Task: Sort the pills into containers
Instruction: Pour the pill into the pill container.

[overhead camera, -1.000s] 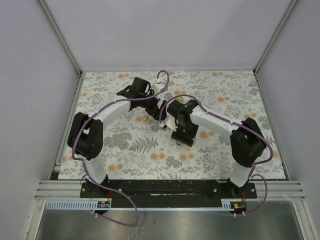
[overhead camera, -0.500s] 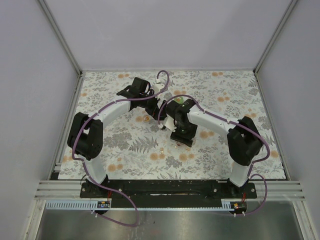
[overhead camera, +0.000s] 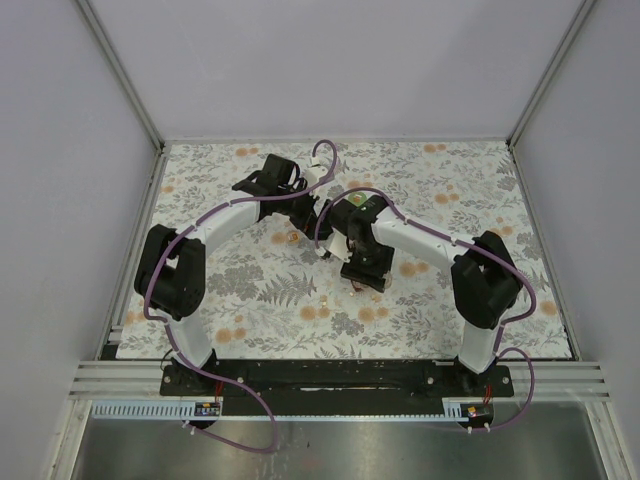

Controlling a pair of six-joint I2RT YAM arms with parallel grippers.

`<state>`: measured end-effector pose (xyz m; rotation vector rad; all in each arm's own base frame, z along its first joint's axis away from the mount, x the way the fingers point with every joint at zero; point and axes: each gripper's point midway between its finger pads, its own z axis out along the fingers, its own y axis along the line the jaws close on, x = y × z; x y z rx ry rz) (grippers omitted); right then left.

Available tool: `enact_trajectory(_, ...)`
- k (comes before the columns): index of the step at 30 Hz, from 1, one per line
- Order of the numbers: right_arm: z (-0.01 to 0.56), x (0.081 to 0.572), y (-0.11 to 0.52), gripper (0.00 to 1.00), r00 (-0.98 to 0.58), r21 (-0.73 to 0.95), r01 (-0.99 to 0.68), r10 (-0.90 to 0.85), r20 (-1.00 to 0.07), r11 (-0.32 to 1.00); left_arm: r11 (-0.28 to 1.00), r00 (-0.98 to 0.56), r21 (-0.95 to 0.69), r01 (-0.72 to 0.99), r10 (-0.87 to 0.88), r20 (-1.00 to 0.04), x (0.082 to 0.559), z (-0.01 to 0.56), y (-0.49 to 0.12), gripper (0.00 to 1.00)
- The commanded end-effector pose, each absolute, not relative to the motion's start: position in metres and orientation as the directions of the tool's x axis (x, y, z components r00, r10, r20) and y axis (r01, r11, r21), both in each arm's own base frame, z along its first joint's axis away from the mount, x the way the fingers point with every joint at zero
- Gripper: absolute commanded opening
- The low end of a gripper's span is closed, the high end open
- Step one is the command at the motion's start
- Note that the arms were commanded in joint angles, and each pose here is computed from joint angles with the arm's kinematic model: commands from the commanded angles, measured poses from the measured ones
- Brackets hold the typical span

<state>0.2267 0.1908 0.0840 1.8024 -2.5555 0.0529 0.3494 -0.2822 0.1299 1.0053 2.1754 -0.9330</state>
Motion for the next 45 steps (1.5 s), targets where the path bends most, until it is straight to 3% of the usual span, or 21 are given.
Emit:
enact_trajectory(1, 0.0943, 0.2303, 0.1944, 0.0, -0.298, -0.041, -0.954, -0.954, 0.041, 0.296, 0.445, -0.506, -0.327, 0.834, 0.38, -0.774, 0.3489, 0.1594, -0.2838, 0.99)
enact_trajectory(45, 0.0977, 0.2325, 0.1921, 0.0, -0.257, -0.04, -0.966, -0.96, 0.112, 0.254, 0.454, -0.507, -0.326, 0.829, 0.366, -0.78, 0.3519, 0.1635, -0.2787, 0.99)
